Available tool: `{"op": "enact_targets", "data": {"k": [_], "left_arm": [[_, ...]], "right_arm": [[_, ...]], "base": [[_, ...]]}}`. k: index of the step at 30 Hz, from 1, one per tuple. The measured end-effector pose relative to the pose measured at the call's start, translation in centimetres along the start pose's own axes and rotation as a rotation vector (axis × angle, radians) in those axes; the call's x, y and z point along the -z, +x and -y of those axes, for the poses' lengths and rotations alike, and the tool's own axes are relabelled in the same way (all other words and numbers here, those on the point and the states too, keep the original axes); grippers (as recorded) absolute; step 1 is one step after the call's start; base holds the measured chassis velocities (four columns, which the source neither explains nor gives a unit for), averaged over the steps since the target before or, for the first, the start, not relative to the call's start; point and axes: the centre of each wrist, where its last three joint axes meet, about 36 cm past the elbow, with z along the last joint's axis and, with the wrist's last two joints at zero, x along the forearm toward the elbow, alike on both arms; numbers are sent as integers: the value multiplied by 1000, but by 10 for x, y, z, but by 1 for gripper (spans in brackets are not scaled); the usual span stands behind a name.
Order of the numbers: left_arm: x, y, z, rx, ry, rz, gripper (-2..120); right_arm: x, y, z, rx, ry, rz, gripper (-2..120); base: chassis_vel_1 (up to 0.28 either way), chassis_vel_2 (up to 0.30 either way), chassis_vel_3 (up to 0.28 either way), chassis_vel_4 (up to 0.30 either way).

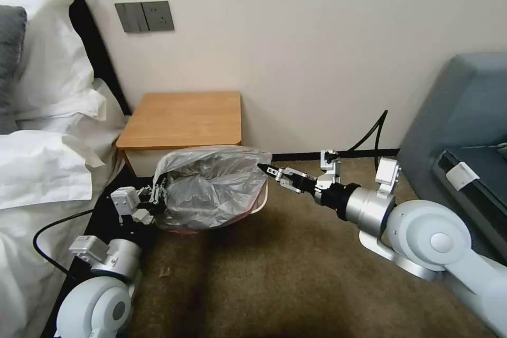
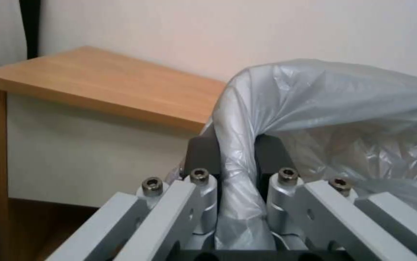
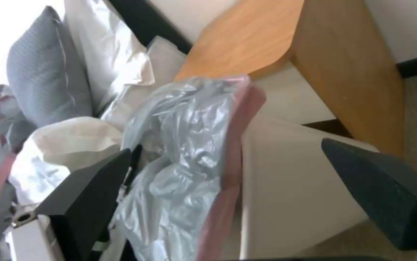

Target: Pick up the garbage bag from the table and place it over the trash can.

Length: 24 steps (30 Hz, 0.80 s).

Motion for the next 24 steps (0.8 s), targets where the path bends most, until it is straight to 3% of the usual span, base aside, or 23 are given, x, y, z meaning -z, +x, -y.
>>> {"op": "enact_targets", "data": {"k": [7, 13, 15, 17, 24], "left_arm": [[0, 0, 1, -4, 1, 0, 9], [0, 0, 1, -6, 0, -2, 9], [0, 0, 1, -6, 0, -2, 9], [0, -1, 2, -7, 0, -1, 9], [0, -1, 1, -9, -2, -2, 9]], "right_arm": [[-5, -4, 1, -2, 18, 3, 94], [-6, -5, 1, 1, 33, 6, 68], [-6, -5, 1, 2, 34, 6, 67], [-6, -5, 1, 2, 37, 6, 52], [-7, -6, 0, -1, 42, 9, 31]], "base": [[0, 0, 0, 0], [0, 0, 0, 0], [0, 0, 0, 0], [0, 0, 0, 0], [0, 0, 0, 0]]}}
